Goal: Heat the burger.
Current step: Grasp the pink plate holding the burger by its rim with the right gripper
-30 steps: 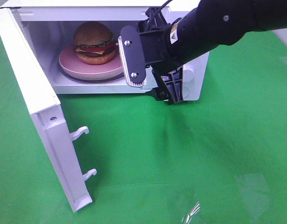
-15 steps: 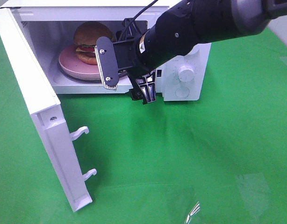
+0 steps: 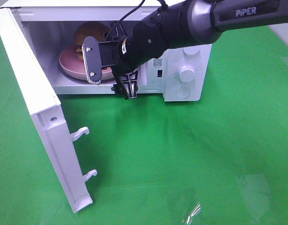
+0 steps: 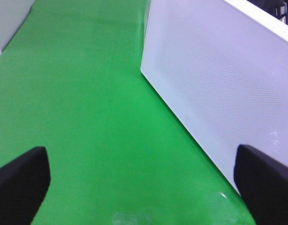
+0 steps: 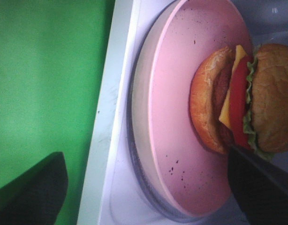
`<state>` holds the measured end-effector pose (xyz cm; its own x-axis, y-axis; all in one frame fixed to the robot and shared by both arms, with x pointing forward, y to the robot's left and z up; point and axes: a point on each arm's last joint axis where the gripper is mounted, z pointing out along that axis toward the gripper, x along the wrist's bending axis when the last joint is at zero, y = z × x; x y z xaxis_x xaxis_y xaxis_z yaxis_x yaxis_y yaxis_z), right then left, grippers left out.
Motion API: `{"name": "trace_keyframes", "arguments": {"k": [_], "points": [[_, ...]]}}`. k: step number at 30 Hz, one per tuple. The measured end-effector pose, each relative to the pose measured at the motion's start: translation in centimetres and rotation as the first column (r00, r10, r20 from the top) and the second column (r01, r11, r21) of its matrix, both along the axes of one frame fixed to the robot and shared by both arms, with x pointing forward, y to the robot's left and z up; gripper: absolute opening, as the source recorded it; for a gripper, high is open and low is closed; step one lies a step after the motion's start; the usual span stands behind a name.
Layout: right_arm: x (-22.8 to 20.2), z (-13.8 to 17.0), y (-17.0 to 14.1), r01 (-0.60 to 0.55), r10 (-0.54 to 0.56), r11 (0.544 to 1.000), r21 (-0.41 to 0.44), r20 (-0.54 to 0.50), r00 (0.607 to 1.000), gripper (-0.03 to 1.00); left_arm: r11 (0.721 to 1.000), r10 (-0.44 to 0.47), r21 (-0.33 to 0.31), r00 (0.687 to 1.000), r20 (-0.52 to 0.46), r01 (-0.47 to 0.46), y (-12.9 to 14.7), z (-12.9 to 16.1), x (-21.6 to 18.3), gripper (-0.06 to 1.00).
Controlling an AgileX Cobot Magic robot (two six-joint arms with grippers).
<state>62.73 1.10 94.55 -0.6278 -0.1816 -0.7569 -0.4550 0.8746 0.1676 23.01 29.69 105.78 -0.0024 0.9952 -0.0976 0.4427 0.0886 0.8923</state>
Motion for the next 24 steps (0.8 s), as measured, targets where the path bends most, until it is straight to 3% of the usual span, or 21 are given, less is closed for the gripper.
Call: {"name": "trace_keyframes", "arguments": {"k": [24], "points": [[3.4,-4.9,1.5,0.065,-0.063,0.997,0.036,-0.066,0.996,0.84,1.000,0.001,0.001,1.000,0.000,-0.001,0.0,0.0,0.0,0.98]]}}
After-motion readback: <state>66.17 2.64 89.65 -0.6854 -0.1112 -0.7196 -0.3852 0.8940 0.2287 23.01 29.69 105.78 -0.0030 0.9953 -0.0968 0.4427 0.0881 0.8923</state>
